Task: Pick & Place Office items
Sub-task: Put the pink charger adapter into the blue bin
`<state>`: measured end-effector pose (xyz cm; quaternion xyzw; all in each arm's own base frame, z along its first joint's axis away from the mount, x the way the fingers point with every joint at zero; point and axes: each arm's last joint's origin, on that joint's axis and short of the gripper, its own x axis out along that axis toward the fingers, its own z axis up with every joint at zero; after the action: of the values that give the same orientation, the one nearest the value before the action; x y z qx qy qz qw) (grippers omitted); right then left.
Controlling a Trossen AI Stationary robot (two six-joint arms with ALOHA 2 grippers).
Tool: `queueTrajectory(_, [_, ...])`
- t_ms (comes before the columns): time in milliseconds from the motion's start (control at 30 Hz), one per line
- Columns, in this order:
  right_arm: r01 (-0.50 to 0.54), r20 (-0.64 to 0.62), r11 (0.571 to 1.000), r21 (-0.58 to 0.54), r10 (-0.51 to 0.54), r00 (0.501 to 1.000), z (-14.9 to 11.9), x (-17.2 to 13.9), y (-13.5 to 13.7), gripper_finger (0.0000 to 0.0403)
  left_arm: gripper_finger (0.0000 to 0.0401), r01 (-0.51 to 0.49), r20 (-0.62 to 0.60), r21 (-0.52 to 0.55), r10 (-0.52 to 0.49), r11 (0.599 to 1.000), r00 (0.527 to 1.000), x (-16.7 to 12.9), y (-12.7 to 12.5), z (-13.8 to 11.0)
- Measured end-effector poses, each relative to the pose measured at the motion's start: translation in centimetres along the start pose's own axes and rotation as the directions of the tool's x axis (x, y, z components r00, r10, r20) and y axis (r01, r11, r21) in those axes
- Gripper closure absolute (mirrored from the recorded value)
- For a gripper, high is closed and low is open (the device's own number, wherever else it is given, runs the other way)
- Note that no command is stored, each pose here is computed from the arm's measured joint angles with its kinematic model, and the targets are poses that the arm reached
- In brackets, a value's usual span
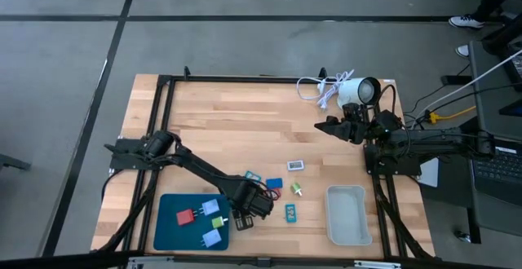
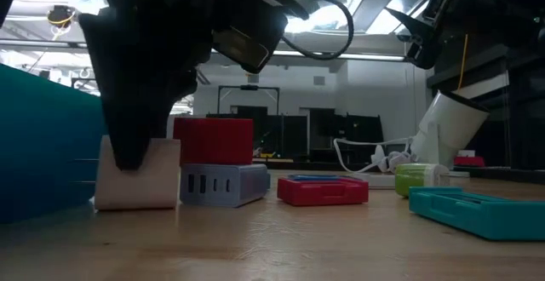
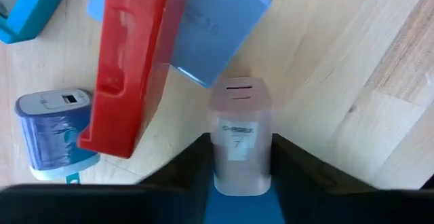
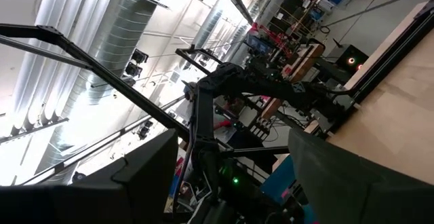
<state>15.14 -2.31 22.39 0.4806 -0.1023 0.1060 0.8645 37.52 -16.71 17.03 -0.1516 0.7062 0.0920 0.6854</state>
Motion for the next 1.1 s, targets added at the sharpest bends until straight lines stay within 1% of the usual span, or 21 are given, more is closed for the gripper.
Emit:
queueTrajectory(33, [0.000,0.000,1.000,0.000,0.000,1.000,0.0,0.0,0.0,0.0119,0.0296,0.001,-0.003,0.002,-0.001,1.000,1.000,0.0,0.1,0.1])
queueTrajectory(67, [0.000,0.000,1.000,0.000,0.000,1.000,0.0,0.0,0.0,0.0119,0.0297,-0.001,-0.006,0.003,0.001,1.000,1.000,0.0,0.3,0.2])
queueTrajectory(267, [0.005,0.001,1.000,0.002,-0.005,1.000,0.0,0.0,0.0,0.0119,0.0297,-0.007,-0.059,-0.015,0.007,1.000,0.998,0.4,2.0,0.6])
queueTrajectory(733, [0.013,-0.027,1.000,0.006,-0.012,1.000,-0.2,0.0,-0.2,0.0119,0.0297,-0.071,-0.051,-0.038,0.069,0.997,0.996,0.2,6.4,3.5])
queueTrajectory(867, [0.011,-0.029,1.000,0.005,-0.011,1.000,-0.2,0.0,-0.2,0.0119,0.0297,-0.079,-0.052,-0.027,0.078,0.996,0.996,0.1,7.1,3.9])
queueTrajectory(1000, [0.010,-0.032,1.000,0.005,-0.010,0.999,-0.2,0.0,-0.2,0.0119,0.0297,-0.115,-0.070,-0.012,0.114,0.993,0.991,0.1,7.9,4.0])
queueTrajectory(1100, [0.009,-0.032,1.000,0.005,-0.009,0.999,-0.2,0.0,-0.2,0.0119,0.0297,-0.111,-0.072,-0.029,0.109,0.993,0.991,-0.2,8.2,4.1])
